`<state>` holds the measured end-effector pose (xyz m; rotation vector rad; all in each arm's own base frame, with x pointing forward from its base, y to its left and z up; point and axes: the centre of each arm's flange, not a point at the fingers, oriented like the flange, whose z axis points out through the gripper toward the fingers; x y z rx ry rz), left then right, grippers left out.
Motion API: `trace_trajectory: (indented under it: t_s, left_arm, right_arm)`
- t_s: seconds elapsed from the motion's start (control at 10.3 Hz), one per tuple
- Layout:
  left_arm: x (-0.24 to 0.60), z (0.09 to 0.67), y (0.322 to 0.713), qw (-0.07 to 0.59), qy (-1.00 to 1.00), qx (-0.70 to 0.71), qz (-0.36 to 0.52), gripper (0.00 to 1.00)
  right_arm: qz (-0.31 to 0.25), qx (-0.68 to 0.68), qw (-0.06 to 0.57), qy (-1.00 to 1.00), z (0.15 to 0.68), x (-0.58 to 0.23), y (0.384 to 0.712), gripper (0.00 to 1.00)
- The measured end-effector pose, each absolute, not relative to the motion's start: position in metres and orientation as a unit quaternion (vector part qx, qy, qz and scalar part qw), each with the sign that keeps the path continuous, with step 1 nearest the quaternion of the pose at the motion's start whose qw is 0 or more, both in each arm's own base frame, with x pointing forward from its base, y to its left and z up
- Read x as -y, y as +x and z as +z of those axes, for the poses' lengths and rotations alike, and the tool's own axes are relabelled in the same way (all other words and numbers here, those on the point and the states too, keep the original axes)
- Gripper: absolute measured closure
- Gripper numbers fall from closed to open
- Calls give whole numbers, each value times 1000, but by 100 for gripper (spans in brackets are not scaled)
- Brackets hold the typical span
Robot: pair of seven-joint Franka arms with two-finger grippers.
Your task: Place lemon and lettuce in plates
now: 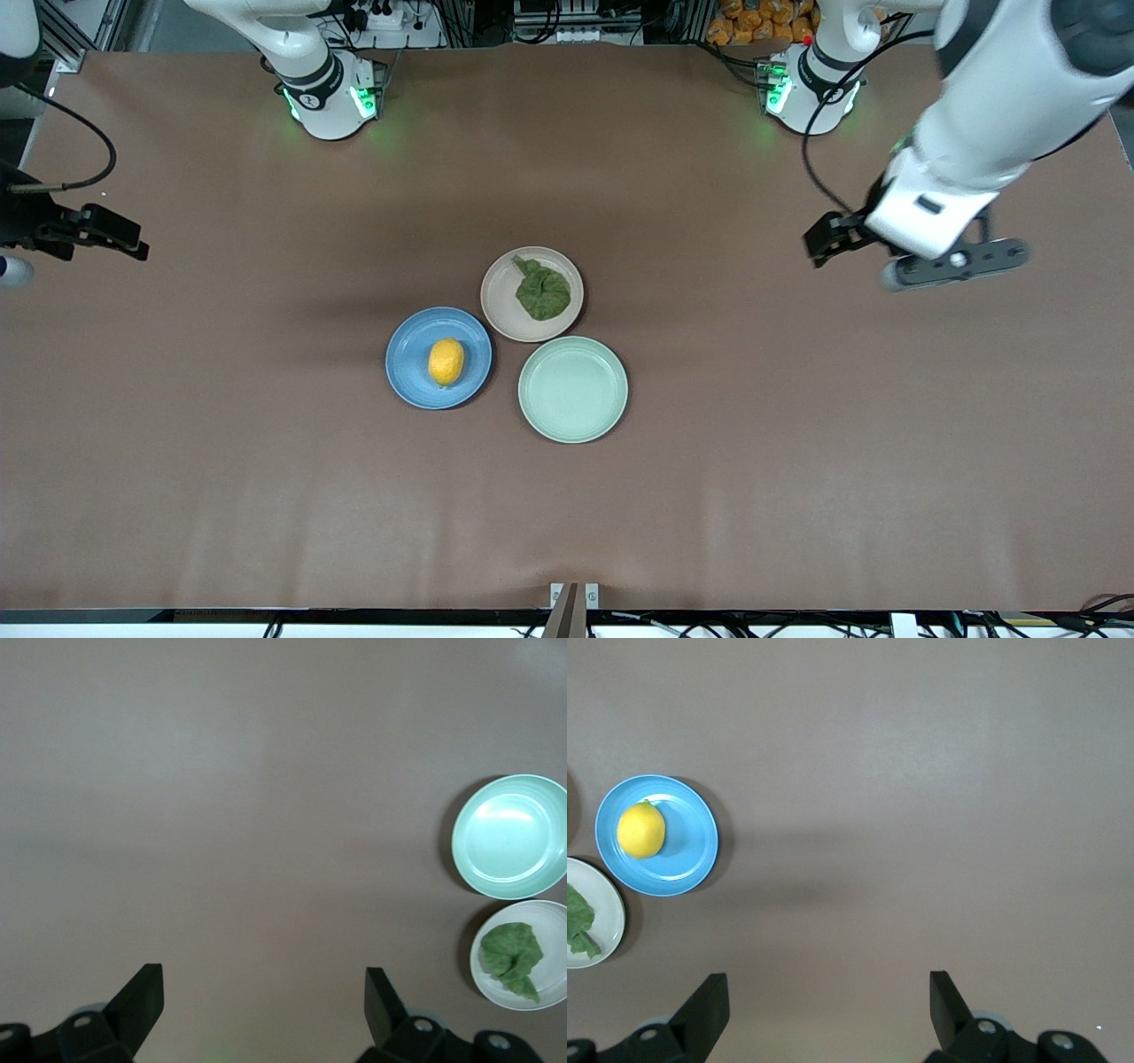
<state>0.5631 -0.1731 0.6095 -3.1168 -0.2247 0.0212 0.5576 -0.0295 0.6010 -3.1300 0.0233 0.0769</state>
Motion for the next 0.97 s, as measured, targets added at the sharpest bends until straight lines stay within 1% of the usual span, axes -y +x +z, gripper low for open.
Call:
trace_trajectory:
  t_s: [0.19,0.39,0.58,0.97]
  left_arm:
    - [121,623,569,9,-998,59,-1,0]
    - [74,625,577,5,-998,66,0,0]
    - [63,625,578,4,-997,72,0,0]
    - [71,625,576,4,-998,64,1,0]
  right_arm:
    - [24,-7,5,-1000,602,29,556,0]
    - [24,-7,5,-1000,601,29,556,0]
    - [24,-8,5,-1000,602,30,556,0]
    - [14,-7,5,-1000,606,28,556,0]
